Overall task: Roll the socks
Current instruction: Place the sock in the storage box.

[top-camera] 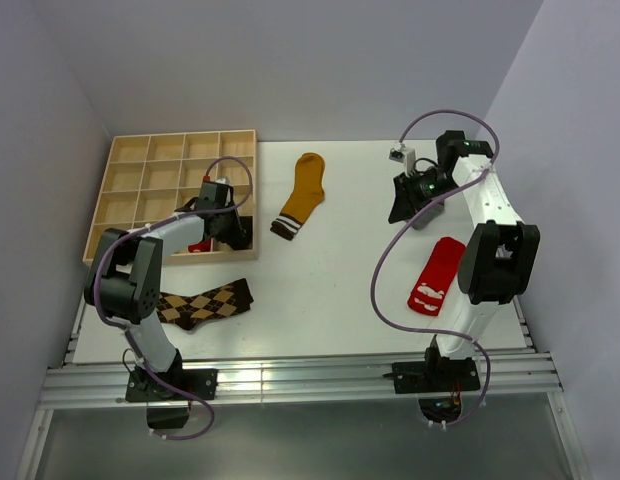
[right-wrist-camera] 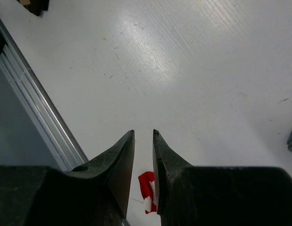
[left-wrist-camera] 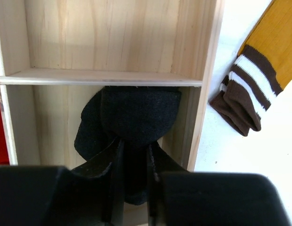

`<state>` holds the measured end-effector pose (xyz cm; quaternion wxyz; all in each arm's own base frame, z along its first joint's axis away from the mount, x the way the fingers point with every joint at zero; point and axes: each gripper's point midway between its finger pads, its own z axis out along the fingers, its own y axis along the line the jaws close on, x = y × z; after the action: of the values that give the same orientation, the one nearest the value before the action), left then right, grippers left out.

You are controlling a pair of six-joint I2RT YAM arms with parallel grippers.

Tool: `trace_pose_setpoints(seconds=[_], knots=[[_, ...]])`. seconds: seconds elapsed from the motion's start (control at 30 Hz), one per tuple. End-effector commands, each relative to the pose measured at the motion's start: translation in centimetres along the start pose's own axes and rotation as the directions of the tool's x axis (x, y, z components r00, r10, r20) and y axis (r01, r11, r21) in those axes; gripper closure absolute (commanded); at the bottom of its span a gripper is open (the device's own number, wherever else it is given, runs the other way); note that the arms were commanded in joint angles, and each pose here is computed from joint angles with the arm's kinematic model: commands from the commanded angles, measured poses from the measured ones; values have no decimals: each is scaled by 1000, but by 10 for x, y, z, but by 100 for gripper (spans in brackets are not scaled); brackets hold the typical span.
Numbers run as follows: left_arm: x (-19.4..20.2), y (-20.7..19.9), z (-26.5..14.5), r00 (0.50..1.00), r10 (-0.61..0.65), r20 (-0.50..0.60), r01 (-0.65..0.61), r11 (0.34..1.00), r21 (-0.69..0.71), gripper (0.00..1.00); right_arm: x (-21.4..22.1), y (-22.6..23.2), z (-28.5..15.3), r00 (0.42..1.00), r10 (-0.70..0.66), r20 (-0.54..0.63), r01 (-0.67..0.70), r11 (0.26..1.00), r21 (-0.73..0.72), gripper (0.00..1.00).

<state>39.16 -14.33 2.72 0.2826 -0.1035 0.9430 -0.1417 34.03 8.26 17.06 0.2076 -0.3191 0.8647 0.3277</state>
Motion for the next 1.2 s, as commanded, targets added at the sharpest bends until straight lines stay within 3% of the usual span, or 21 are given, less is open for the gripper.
trace_pose_setpoints(seconds=[0.0,0.27,0.63,0.7,0.83,0.87,1.17], knots=[[44,41,36,992,-56,-112,42,992,-122,78,-5,8,-12,999,-32,35,31,999,33,71],[36,36,27,994,-67,-86,57,992,-113,59,-2,7,-12,999,-28,29,27,999,42,71],[8,28,1,999,-46,-13,44,991,-123,52,-3,7,-12,999,-27,31,25,999,47,70],[4,26,-8,999,-44,1,44,992,-120,43,-2,7,-12,999,-28,28,27,998,49,70],[-11,21,-24,998,-35,46,40,992,-120,39,0,8,-12,999,-34,28,33,999,43,68],[-14,20,-27,998,-32,51,38,992,-121,34,-1,8,-11,999,-34,31,33,999,42,67],[-41,-1,-72,990,-2,141,14,997,-82,31,-2,8,-13,997,-44,59,40,997,69,63]])
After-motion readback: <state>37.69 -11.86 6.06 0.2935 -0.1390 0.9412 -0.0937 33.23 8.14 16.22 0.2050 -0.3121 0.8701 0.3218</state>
